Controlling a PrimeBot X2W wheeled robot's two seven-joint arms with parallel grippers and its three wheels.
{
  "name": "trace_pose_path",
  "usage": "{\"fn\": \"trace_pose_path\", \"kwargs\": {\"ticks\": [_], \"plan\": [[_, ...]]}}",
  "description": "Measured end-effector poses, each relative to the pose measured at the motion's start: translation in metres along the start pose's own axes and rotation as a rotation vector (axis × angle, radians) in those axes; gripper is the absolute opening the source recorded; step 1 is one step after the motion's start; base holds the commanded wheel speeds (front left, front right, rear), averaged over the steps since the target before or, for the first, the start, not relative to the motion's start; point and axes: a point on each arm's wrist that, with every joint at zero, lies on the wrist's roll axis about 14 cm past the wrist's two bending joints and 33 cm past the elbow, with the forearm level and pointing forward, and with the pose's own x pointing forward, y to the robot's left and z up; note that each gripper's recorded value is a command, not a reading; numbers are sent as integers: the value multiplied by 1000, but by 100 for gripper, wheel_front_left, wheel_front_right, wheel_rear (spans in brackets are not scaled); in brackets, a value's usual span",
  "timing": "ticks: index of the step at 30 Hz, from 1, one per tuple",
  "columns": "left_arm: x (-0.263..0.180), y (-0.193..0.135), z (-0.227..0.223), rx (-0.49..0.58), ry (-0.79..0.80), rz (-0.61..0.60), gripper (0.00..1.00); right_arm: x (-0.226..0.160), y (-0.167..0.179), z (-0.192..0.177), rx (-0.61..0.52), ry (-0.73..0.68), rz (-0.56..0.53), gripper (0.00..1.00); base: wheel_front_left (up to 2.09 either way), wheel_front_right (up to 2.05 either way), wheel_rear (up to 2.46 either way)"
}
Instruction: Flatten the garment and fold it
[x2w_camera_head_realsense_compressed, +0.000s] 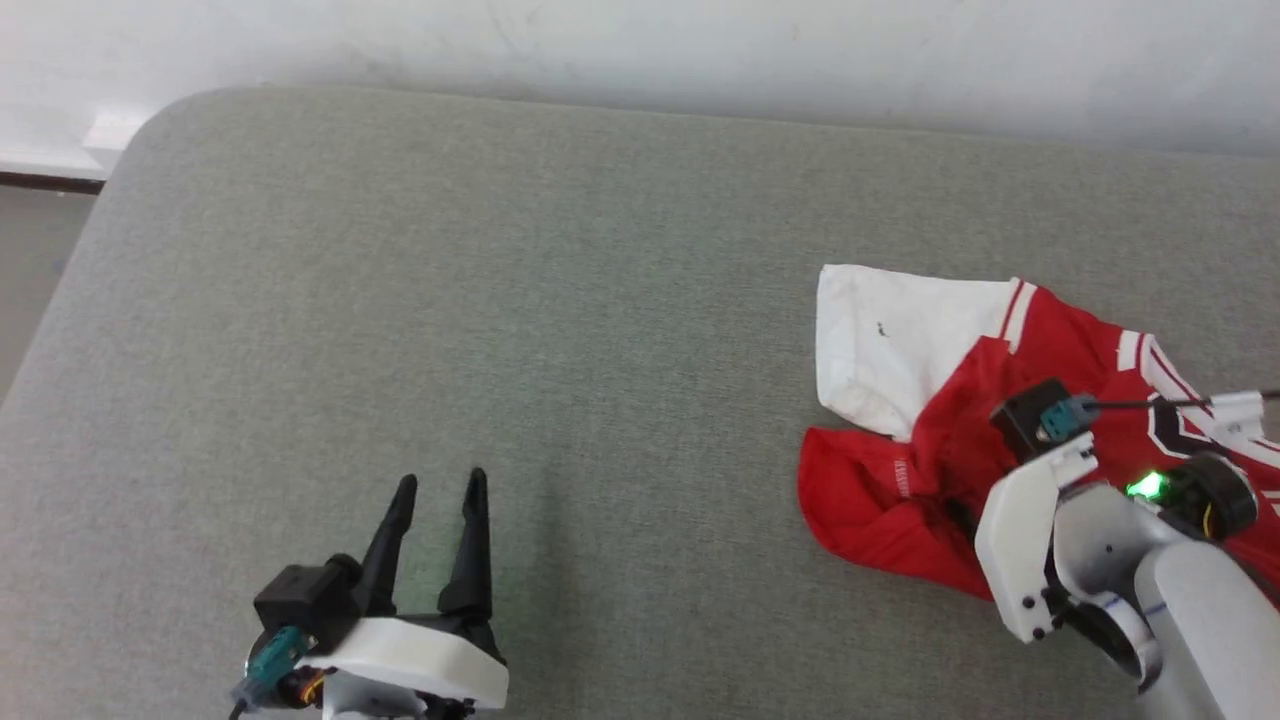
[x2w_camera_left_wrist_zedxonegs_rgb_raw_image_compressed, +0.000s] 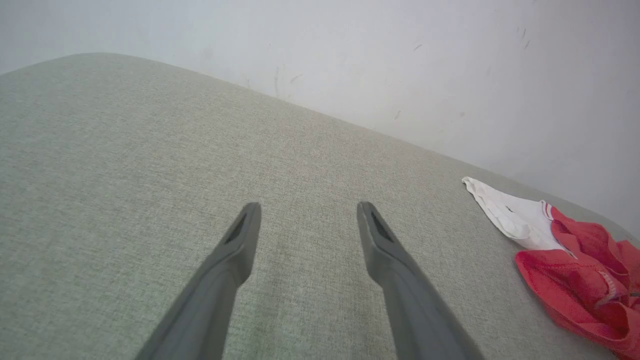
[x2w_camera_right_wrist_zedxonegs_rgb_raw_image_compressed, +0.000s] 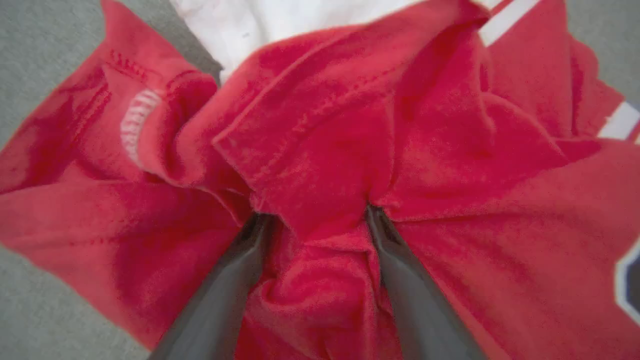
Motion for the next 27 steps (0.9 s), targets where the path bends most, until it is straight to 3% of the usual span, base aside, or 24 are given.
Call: {"fn": "trace_pose_path", "kwargs": {"ticks": [2, 7, 12, 16, 21, 22, 23, 24, 27], "plan": [[-1, 2, 0, 0, 2, 6, 100, 5, 0, 5, -39, 6, 5, 0, 0, 0, 0], [-3, 3, 5, -4, -14, 11, 100, 6, 21, 24, -79, -66, 65, 0, 0, 0, 0], [-6, 3, 13, -6, -42, 7, 100, -11, 111, 38, -126, -137, 325, 0, 0, 0, 0], [-5, -1, 16, -7, -52, -5, 100, -37, 178, 21, -181, -98, 555, 0, 0, 0, 0], [-3, -2, 14, -9, -45, -7, 100, -46, 190, -16, -219, 25, 643, 0, 0, 0, 0], [-3, -2, 13, -12, -42, -7, 100, -45, 186, -19, -221, 31, 636, 12, 0, 0, 0], [-3, -2, 12, -16, -38, -7, 100, -43, 181, -18, -223, 19, 626, 53, 0, 0, 0], [-2, -2, 10, -17, -34, -7, 100, -42, 177, -16, -224, 1, 615, 100, 0, 0, 0], [0, -4, 8, -23, -28, -11, 100, -39, 165, 2, -191, -81, 586, 100, 0, 0, 0]]}}
